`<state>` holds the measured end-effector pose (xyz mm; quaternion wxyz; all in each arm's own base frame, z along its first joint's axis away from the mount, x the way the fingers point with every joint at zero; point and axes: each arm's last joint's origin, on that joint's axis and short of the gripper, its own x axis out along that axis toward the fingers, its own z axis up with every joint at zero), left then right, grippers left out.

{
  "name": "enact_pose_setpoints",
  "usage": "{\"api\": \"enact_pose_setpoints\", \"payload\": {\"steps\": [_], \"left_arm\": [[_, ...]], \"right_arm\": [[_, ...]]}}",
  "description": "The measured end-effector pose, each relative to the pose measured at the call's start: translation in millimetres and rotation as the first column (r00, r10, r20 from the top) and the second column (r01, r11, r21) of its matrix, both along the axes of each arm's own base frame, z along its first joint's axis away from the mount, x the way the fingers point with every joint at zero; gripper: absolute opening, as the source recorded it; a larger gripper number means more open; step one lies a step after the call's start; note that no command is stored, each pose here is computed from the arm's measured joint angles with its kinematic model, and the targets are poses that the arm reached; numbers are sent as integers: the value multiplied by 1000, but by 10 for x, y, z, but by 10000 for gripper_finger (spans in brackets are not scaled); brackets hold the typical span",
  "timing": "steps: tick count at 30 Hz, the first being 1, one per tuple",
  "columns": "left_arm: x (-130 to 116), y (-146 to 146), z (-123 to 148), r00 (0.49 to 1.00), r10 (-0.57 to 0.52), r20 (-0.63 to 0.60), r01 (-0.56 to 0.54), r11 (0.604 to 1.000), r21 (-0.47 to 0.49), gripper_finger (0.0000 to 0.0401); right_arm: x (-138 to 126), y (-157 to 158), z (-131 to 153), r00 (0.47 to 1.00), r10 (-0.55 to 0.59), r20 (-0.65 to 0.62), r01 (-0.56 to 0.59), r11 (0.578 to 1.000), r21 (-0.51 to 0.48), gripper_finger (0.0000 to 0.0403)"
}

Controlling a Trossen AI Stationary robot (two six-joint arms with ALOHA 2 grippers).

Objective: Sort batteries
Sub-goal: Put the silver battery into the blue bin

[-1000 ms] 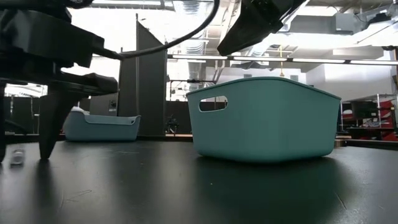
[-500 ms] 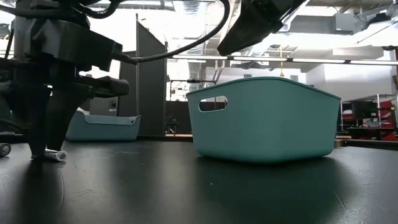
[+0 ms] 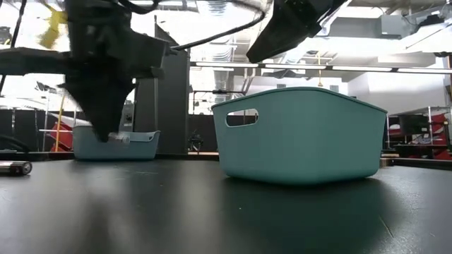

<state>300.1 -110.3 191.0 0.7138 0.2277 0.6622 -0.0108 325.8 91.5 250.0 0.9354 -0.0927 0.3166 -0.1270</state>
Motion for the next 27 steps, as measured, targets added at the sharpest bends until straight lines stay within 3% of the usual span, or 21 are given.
{"api": "enact_pose_setpoints", "payload": {"steps": [3,6,11,16,20,27], "left_arm": [[-22,274,172,990,132,49,-135,989,59,16],[-83,586,358,955,277,105,-287,953,101,16],[-271,1178,595,853,483,199,-509,855,104,16],[-616,1786,651,720,650,243,-686,720,108,17],[-865,2168,652,626,727,281,-768,637,63,17],[-1109,2524,601,571,780,258,-809,588,12,34]], "right_arm": [[-2,9,1,1000,3,0,-3,1000,0,207],[-2,8,1,1000,2,1,-2,1000,0,207],[3,9,6,1000,2,8,-3,1000,2,207],[4,10,8,1000,4,10,-4,1000,1,207],[6,10,11,1000,4,13,-4,1000,2,207],[7,11,12,1000,9,12,-9,1000,-3,207]]}}
